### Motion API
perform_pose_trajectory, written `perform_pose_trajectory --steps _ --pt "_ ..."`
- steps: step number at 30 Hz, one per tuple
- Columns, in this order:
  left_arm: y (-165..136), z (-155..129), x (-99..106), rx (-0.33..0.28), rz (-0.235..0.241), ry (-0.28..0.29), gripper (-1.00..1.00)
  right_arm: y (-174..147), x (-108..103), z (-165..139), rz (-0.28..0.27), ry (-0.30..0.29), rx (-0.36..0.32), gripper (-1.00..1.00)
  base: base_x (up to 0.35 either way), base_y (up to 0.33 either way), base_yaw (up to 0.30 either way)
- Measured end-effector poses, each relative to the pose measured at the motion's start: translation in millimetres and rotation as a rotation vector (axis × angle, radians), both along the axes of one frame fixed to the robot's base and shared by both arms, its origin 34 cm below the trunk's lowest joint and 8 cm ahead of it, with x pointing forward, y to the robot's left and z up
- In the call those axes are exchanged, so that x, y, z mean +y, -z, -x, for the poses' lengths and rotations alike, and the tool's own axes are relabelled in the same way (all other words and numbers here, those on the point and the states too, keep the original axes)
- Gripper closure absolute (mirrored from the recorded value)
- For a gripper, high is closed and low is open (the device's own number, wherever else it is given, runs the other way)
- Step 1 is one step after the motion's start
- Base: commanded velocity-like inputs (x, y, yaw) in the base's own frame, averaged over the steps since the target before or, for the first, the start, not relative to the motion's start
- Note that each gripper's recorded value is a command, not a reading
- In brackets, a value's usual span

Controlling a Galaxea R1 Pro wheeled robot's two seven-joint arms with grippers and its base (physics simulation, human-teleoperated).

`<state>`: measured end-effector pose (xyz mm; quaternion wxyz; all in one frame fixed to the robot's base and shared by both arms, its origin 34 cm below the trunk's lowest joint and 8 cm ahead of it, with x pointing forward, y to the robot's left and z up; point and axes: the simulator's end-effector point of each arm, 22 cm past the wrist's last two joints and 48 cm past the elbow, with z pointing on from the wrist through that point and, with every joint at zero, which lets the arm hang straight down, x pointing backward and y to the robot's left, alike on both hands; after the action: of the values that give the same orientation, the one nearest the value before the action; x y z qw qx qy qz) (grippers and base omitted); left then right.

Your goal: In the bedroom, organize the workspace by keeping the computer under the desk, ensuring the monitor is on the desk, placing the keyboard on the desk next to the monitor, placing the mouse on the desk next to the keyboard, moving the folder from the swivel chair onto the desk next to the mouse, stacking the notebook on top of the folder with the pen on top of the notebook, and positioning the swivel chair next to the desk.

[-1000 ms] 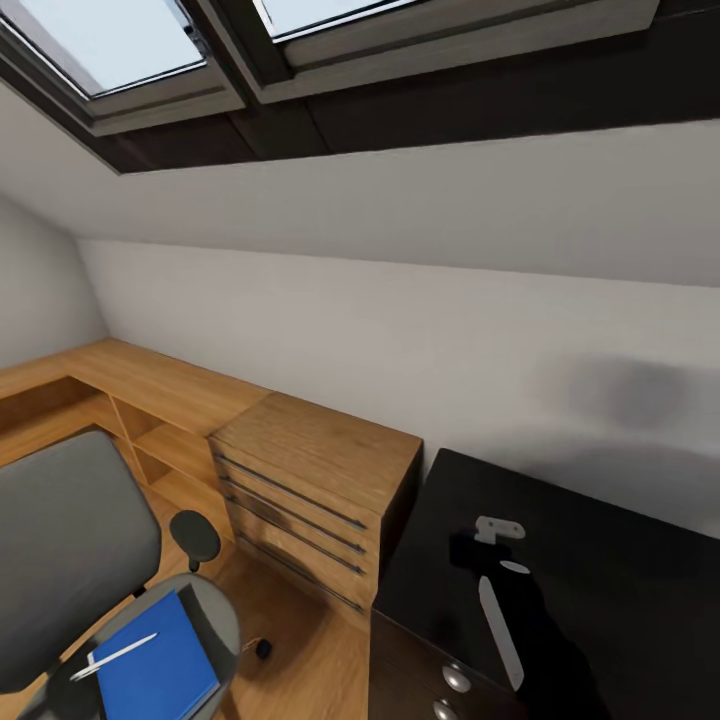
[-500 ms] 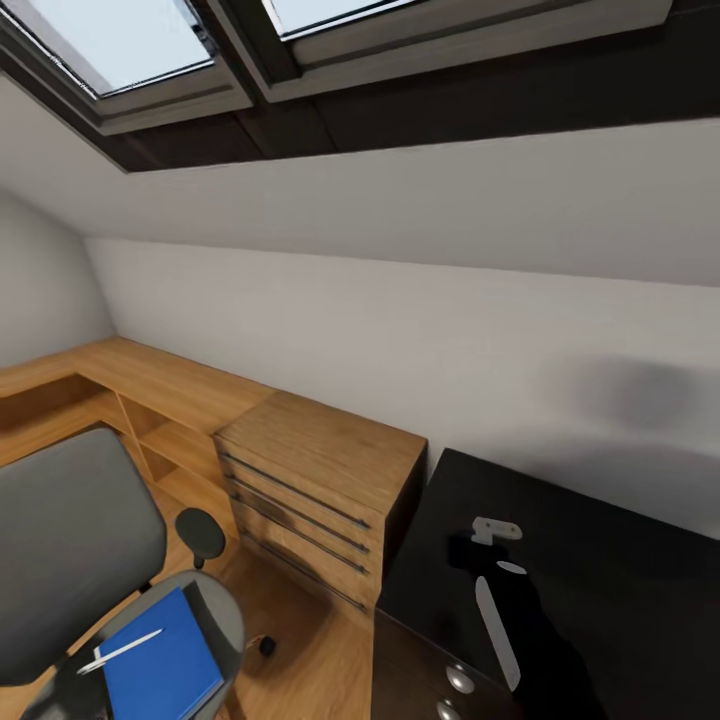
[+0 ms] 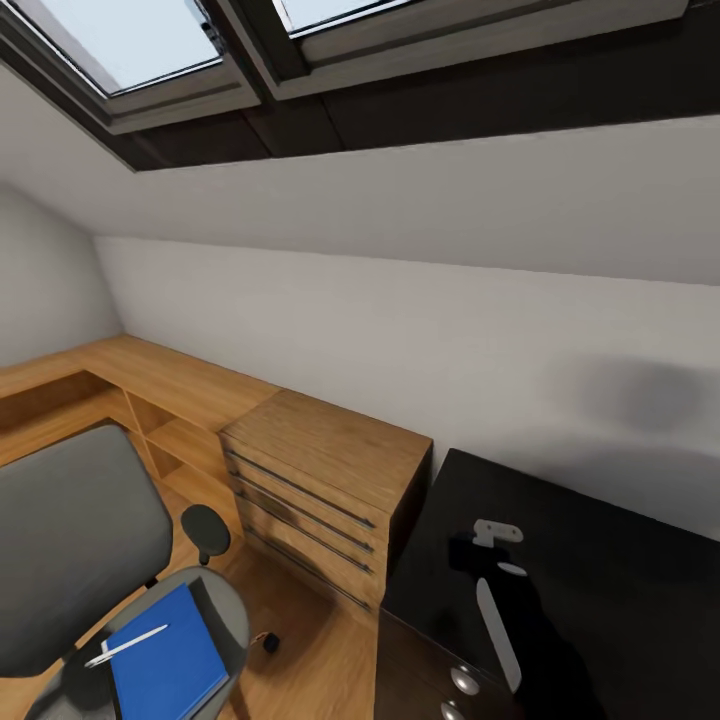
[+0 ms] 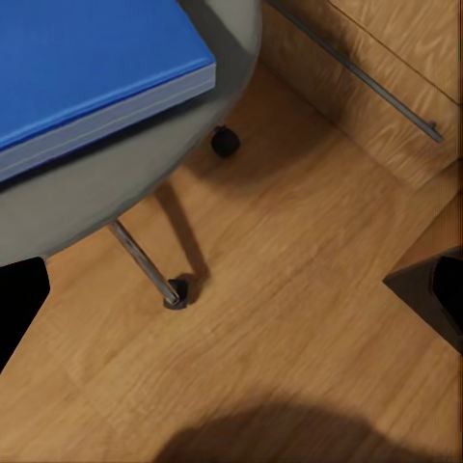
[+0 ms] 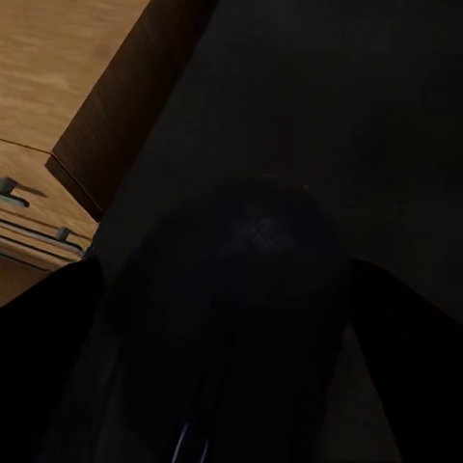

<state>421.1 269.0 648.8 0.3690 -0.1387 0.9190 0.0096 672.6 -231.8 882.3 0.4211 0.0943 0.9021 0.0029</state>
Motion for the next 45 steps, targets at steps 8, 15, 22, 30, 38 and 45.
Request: perform_pose_trajectory --steps 8,15,22,30,38,45 --pt "3.1 -0.8 -6.3 0.0 0.008 -0.001 -1.0 36.3 4.1 14.6 -0.002 -0.008 0.077 1.0 0.0 0.0 0.0" --pt "10.3 -2.9 -6.9 0.0 0.009 -0.002 -1.0 43.7 2.6 10.3 0.001 0.0 0.054 1.0 0.0 0.0 0.0" --pt "17.9 -4.6 -9.2 0.0 0.013 -0.003 -1.0 50.0 -0.1 7.5 -0.002 0.009 0.046 1.0 0.0 0.0 0.0" --pt "27.2 -6.2 -9.9 0.0 0.014 -0.003 -1.0 58.7 -1.5 5.3 -0.003 0.013 0.044 1.0 0.0 0.0 0.0" --pt "36.7 -8.1 -10.7 -0.001 0.015 -0.003 -1.0 68.4 -1.4 3.8 -0.004 0.013 0.044 1.0 0.0 0.0 0.0" --pt "45.5 -9.4 -10.8 -0.001 0.015 -0.003 -1.0 79.0 -0.6 4.0 -0.006 0.01 0.053 1.0 0.0 0.0 0.0"
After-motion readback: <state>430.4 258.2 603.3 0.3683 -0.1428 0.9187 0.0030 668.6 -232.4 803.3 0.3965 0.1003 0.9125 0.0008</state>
